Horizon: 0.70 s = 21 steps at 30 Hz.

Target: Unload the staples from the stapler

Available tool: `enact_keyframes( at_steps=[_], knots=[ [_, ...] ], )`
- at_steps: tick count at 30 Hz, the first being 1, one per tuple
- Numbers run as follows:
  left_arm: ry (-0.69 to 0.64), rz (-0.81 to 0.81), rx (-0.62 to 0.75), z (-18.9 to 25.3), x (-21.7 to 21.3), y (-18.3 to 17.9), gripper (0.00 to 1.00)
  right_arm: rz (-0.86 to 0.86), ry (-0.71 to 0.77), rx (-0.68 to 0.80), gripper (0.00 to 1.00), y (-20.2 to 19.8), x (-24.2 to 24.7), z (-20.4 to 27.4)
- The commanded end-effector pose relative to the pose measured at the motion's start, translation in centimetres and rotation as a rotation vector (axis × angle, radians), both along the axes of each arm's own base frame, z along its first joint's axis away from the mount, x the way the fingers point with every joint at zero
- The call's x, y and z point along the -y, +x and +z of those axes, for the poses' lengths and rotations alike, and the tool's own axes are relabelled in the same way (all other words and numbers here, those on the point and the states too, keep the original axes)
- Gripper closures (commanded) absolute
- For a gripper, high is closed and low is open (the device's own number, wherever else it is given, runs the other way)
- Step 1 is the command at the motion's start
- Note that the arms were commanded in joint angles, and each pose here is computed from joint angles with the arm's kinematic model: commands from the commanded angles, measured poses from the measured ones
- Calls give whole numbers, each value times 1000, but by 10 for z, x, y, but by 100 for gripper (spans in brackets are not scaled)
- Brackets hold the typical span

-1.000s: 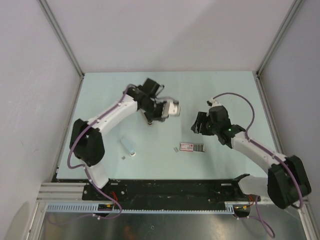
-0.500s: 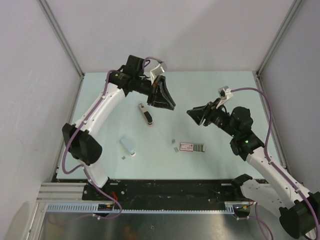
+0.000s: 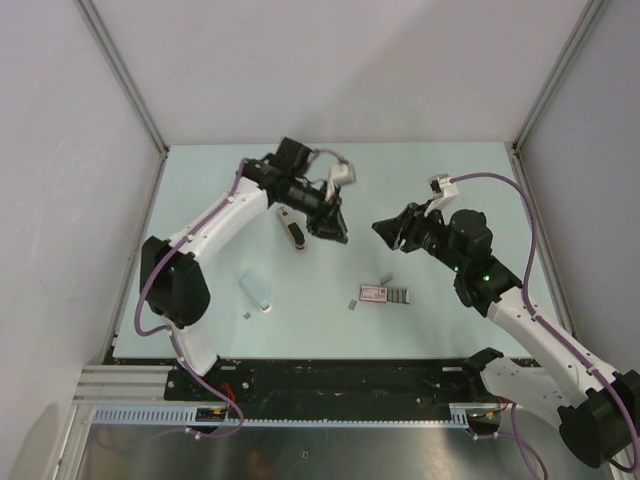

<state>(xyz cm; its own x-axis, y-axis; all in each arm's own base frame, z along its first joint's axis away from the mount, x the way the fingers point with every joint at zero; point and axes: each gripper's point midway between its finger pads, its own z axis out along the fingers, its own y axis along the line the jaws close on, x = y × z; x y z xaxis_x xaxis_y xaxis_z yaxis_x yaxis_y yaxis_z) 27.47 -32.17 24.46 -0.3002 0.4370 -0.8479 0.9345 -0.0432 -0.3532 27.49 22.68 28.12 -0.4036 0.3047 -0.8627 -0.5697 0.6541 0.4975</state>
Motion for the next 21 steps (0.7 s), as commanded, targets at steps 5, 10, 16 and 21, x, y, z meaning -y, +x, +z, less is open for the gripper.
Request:
enact_keyframes(
  at_steps=[5, 10, 16, 21],
  knots=[
    [442, -19, 321, -98, -4, 6, 45, -440, -183, -231, 51, 35, 84, -62],
    [476, -66, 316, -118, 20, 2, 36, -566, -272, -400, 52, 30, 115, -112],
    [503, -134, 280, -147, 27, -22, 31, -600, -318, -473, 54, 16, 128, -142],
    [499, -170, 286, -163, 37, -41, 29, -608, -312, -519, 54, 7, 133, -158]
  ],
)
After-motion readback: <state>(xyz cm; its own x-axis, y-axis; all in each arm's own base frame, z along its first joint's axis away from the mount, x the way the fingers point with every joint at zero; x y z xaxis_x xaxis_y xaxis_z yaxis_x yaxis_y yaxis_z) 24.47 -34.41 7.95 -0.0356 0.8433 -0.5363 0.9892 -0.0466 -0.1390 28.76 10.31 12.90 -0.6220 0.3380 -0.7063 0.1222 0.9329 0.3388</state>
